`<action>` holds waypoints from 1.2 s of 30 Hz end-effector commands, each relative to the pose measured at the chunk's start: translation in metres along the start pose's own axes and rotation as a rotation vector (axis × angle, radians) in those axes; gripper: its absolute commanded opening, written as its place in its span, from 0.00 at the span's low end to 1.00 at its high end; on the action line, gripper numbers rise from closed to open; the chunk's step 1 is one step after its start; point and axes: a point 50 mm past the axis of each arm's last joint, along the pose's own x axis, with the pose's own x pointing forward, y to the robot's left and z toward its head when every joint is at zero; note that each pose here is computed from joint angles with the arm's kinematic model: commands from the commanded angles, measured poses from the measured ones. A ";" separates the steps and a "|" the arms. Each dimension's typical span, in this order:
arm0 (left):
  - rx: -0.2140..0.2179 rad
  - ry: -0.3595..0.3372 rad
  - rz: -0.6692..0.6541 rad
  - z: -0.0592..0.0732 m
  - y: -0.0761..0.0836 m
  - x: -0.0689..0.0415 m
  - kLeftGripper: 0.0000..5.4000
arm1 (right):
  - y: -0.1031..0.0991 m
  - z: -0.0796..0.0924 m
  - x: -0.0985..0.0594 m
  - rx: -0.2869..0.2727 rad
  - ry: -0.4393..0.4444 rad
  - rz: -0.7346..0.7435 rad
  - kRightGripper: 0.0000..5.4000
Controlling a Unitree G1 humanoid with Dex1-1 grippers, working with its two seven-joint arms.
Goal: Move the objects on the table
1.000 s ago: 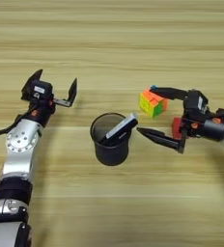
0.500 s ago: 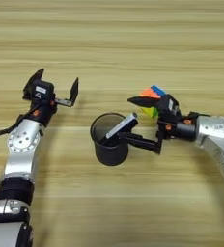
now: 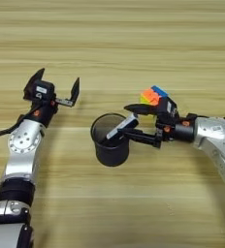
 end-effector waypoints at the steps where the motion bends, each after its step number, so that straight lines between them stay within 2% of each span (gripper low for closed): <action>1: 0.014 0.004 -0.004 -0.001 -0.001 -0.002 1.00 | -0.002 0.003 0.001 -0.024 0.007 0.011 0.48; 13: 0.016 0.003 -0.003 -0.001 0.000 -0.002 1.00 | -0.003 -0.005 0.001 -0.042 0.052 -0.001 0.17; 16: 0.016 0.003 -0.002 -0.001 -0.001 -0.002 1.00 | -0.003 -0.006 0.001 -0.048 0.059 -0.002 0.14; 25: 0.016 0.004 -0.001 -0.002 -0.001 -0.001 1.00 | -0.003 -0.001 0.003 -0.069 0.044 0.001 0.14; 29: 0.016 0.005 -0.002 -0.002 -0.001 -0.001 1.00 | -0.004 0.019 0.004 -0.104 -0.025 -0.001 0.14; 36: 0.014 0.005 -0.002 -0.002 -0.002 0.000 1.00 | -0.004 0.044 -0.004 -0.134 -0.087 0.001 0.14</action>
